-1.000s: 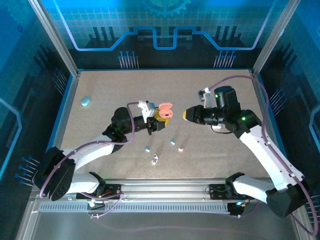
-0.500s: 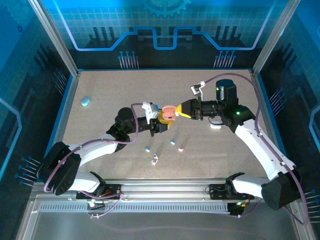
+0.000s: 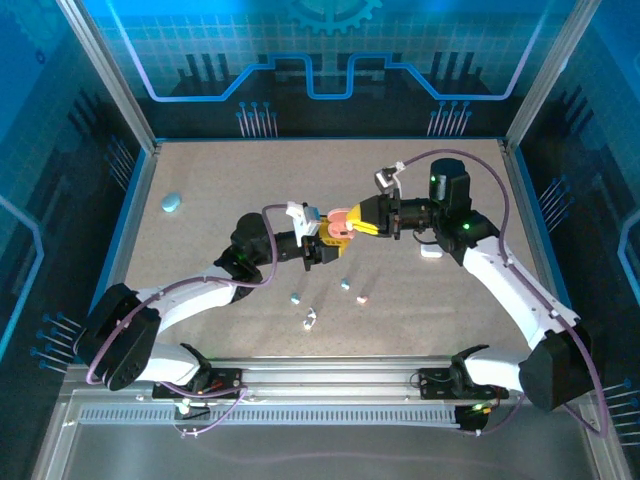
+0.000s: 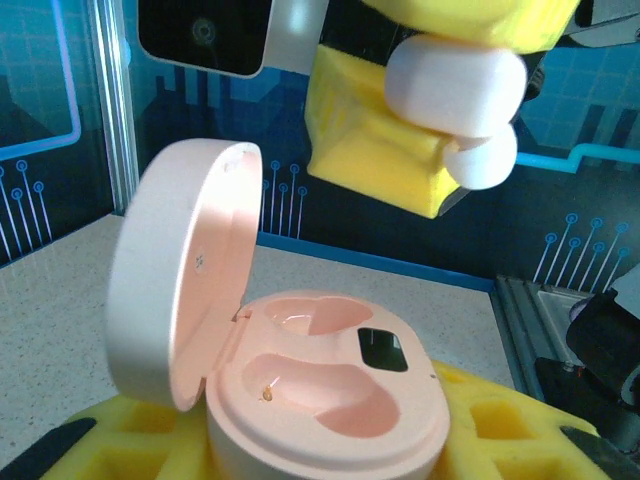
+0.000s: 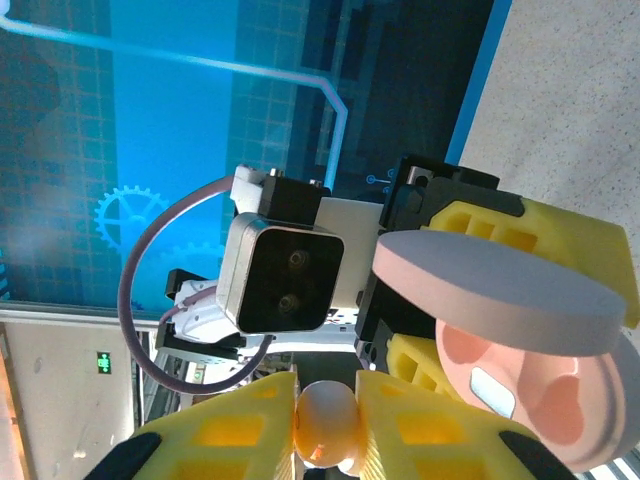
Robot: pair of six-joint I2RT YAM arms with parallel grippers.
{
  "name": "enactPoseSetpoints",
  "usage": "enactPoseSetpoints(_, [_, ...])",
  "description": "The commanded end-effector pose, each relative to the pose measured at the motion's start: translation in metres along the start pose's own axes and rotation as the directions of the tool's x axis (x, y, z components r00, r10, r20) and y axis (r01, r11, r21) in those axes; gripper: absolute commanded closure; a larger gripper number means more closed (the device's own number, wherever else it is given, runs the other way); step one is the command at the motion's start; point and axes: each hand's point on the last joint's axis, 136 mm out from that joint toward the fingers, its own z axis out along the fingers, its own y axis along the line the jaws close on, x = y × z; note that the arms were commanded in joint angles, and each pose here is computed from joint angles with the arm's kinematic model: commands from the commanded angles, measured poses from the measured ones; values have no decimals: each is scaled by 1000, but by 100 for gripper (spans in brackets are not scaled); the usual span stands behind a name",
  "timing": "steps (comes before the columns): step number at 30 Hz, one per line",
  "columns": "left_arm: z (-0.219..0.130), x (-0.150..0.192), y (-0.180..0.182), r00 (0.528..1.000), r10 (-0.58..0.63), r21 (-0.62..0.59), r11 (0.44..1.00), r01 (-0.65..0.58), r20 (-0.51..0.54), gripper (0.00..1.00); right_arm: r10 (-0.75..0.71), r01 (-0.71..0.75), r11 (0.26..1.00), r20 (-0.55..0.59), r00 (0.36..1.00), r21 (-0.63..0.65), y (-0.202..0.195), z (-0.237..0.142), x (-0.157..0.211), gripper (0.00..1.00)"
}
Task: Insert wireless bluetooth earbuds into charging case
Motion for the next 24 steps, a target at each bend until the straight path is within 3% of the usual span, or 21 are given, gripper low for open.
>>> enactPoseSetpoints(1, [4,-21,-8,998,44,37,998,-46,55,64,1,-1,1000,-9,1000,-25,2,-2,-1,77])
enactPoseSetpoints(15, [8,-21,-11,997,50,40,998,-53,57,63,-110,102,978,32,993,181,-12,1,2,77])
enactPoseSetpoints(24, [14,-23,-11,997,46,39,998,-48,65,63,-123,113,969,28,992,220,-18,12,3,77])
